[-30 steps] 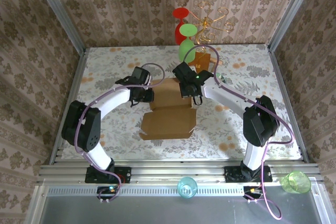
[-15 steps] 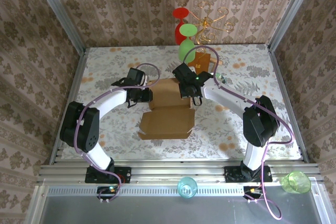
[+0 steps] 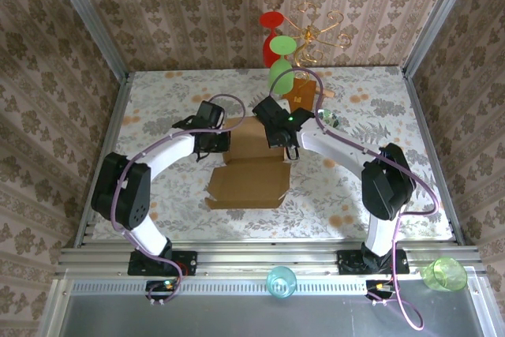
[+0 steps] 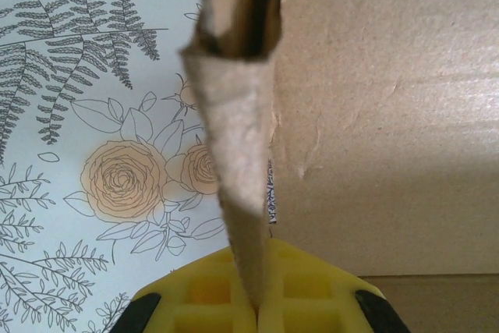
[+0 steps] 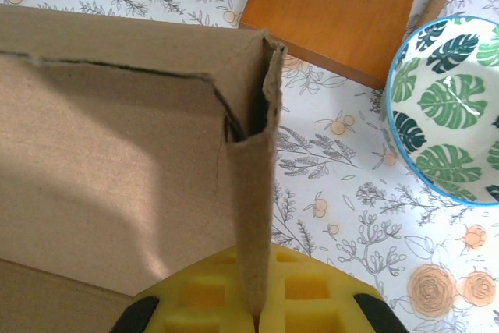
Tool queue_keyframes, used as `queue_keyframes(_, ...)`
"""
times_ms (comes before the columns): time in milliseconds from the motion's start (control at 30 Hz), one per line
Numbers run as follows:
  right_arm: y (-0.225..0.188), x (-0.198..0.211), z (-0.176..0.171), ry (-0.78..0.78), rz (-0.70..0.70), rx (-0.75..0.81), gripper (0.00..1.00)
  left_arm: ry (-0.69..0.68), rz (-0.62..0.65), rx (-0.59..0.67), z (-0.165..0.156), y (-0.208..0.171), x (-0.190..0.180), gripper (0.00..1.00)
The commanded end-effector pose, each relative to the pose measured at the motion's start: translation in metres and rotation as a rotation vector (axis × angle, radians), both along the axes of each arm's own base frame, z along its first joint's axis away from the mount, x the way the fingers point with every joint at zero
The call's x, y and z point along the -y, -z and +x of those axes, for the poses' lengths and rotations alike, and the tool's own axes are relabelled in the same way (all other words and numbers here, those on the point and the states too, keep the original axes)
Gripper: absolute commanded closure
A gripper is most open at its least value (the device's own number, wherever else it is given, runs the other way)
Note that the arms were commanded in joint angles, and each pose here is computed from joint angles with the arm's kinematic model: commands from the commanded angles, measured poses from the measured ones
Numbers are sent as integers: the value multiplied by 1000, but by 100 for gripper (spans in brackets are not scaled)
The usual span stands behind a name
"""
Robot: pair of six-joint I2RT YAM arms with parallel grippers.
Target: Fold the paper box
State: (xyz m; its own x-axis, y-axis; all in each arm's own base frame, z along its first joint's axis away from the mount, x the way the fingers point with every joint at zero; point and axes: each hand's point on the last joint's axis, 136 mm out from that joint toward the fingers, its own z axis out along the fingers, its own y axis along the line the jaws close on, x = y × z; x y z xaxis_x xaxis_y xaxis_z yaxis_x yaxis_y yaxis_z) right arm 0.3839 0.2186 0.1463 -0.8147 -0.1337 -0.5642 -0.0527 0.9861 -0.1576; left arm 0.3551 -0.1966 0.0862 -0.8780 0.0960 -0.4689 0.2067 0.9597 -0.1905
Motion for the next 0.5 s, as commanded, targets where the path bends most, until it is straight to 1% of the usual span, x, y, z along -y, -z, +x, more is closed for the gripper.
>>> queue_keyframes(0, -4, 30, -1, 69, -154, 13, 100, -87, 115, 33, 3, -12, -26, 100)
queue_keyframes(167, -3, 25, 0, 55, -168, 17, 100, -90, 112, 56, 6, -22, -26, 100)
queue_keyframes(467, -6, 17, 0, 45, -93, 38, 100, -78, 78, 57, 7, -27, -20, 100)
